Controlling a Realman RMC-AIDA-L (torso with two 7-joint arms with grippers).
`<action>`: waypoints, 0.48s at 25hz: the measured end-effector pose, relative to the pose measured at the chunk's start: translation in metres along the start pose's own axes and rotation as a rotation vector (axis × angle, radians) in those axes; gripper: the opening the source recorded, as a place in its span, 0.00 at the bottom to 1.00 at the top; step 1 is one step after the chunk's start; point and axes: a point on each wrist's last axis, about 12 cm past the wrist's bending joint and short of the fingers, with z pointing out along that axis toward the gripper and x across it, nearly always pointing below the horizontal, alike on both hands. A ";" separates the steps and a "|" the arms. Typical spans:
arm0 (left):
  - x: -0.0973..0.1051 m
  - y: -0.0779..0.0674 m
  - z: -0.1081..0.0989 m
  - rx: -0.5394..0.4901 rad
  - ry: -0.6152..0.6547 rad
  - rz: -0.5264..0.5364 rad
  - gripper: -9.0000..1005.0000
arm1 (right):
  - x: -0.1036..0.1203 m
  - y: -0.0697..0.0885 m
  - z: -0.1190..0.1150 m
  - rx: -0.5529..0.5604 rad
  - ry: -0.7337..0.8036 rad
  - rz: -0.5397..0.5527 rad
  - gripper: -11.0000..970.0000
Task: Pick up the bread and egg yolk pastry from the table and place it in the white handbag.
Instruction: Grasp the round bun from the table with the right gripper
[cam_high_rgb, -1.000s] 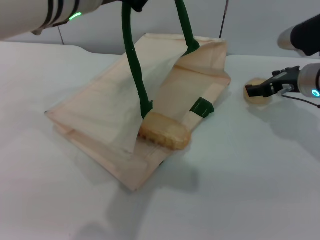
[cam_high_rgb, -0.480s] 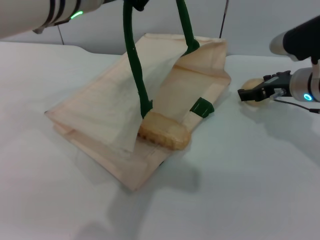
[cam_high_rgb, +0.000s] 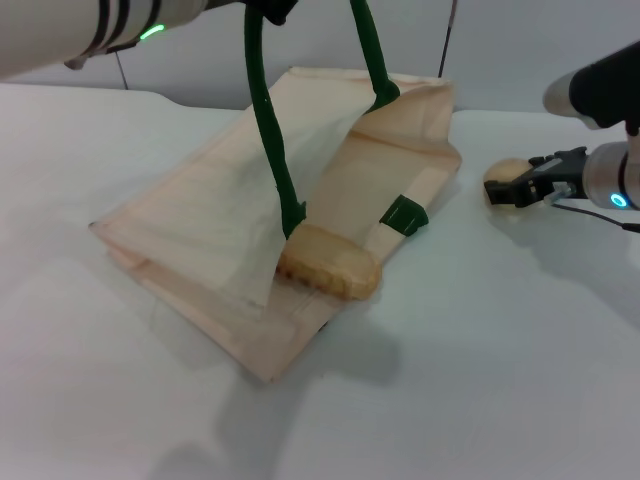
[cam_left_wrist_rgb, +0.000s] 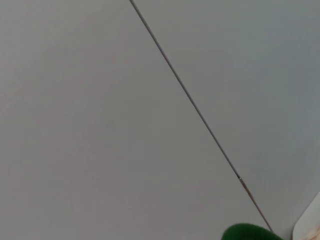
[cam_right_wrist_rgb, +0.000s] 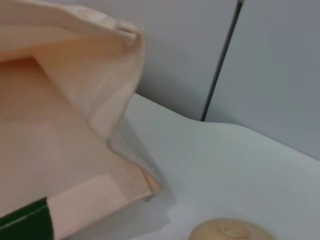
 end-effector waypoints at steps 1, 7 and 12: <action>0.000 0.000 0.000 0.000 0.000 0.000 0.12 | 0.001 -0.001 0.000 0.002 0.003 0.003 0.82; 0.002 0.001 0.000 -0.005 0.007 0.001 0.12 | 0.001 -0.002 0.000 0.004 0.004 0.021 0.74; 0.003 0.001 0.000 -0.007 0.009 0.000 0.12 | -0.001 0.000 0.000 -0.001 0.000 0.017 0.70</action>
